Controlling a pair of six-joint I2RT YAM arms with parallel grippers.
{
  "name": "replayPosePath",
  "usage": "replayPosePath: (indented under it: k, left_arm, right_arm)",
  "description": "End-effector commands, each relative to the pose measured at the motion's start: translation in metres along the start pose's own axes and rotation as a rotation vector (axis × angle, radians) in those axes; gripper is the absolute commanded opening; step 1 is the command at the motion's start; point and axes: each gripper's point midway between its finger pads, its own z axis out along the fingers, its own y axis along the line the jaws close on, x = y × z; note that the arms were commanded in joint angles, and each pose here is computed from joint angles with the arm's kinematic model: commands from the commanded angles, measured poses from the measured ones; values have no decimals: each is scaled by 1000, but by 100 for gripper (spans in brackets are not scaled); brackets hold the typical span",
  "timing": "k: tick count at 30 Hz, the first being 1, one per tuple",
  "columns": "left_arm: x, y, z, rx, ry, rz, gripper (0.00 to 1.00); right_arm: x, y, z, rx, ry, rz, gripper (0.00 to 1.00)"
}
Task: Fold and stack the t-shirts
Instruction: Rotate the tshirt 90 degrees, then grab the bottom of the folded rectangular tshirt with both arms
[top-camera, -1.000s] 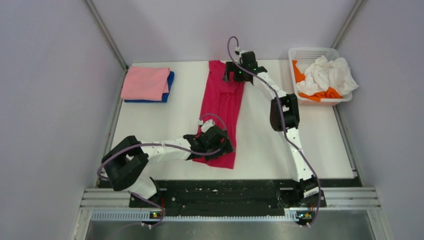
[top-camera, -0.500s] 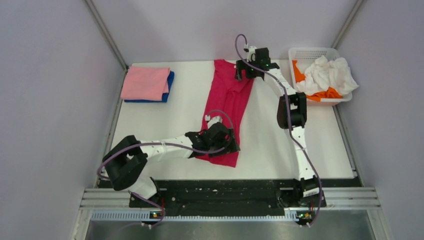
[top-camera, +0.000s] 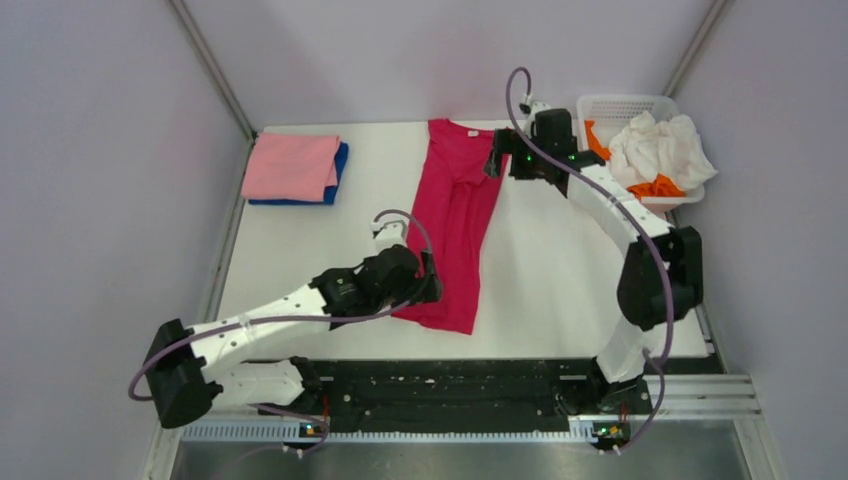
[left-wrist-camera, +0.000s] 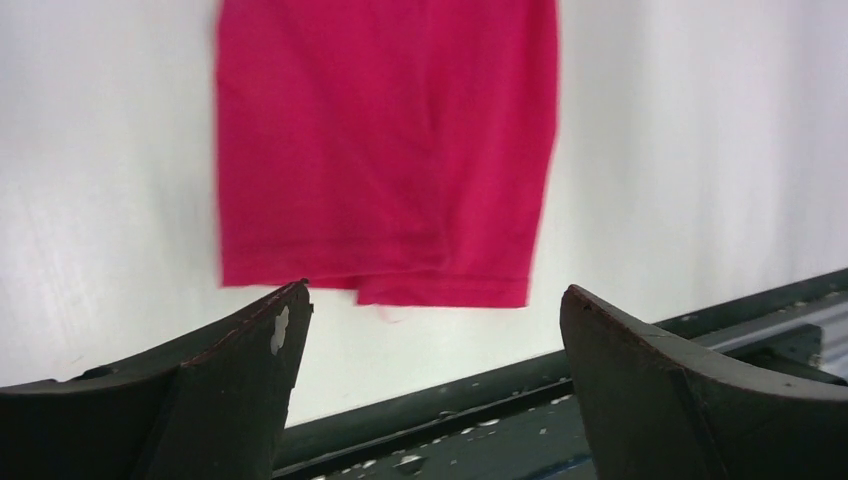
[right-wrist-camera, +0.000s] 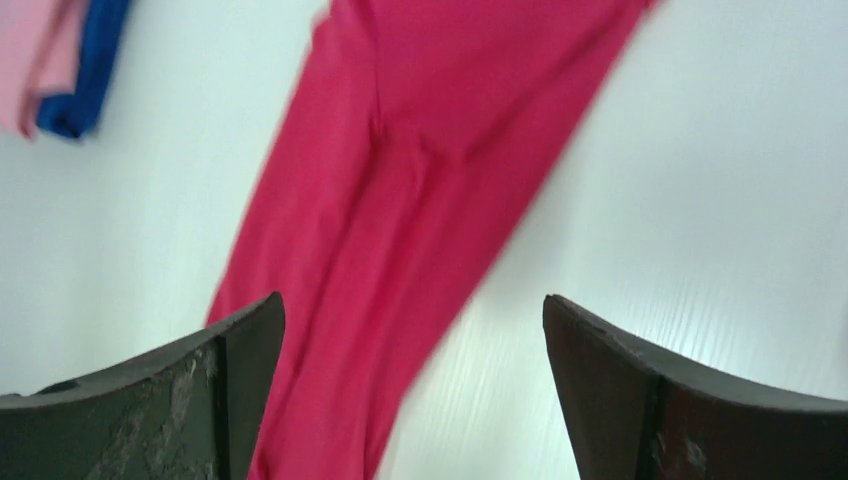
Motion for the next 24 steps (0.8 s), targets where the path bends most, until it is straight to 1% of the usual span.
replayPosePath:
  k: [1, 4, 7, 8, 11, 12, 14, 16, 19, 21, 24]
  left_arm:
    - [11, 64, -19, -148, -39, 55, 99]
    - [19, 74, -13, -117, -36, 38, 99]
    - [22, 85, -6, -155, -15, 39, 98]
    - [21, 88, -2, -172, -15, 42, 97]
    - [16, 102, 12, -243, -14, 27, 91]
    - [16, 104, 18, -247, 0, 19, 87]
    - [15, 102, 30, -231, 14, 2, 85]
    - [20, 98, 38, -212, 49, 14, 81]
    - [34, 96, 46, -212, 129, 35, 75]
    - [43, 100, 49, -227, 170, 39, 69]
    - [56, 107, 54, -249, 212, 39, 57]
  right_arm:
    - [81, 7, -44, 119, 50, 112, 98]
    - [131, 34, -75, 161, 68, 95, 97]
    - [185, 64, -100, 167, 119, 79, 96]
    - [202, 68, -108, 180, 136, 72, 95]
    - [246, 85, -128, 187, 200, 59, 90]
    - [259, 93, -132, 176, 221, 61, 88]
    - [283, 110, -135, 131, 264, 47, 85]
    - [300, 121, -133, 104, 295, 50, 80]
    - [310, 121, -128, 115, 307, 83, 68]
    - [316, 126, -126, 86, 316, 110, 65]
    - [330, 135, -123, 17, 348, 149, 62]
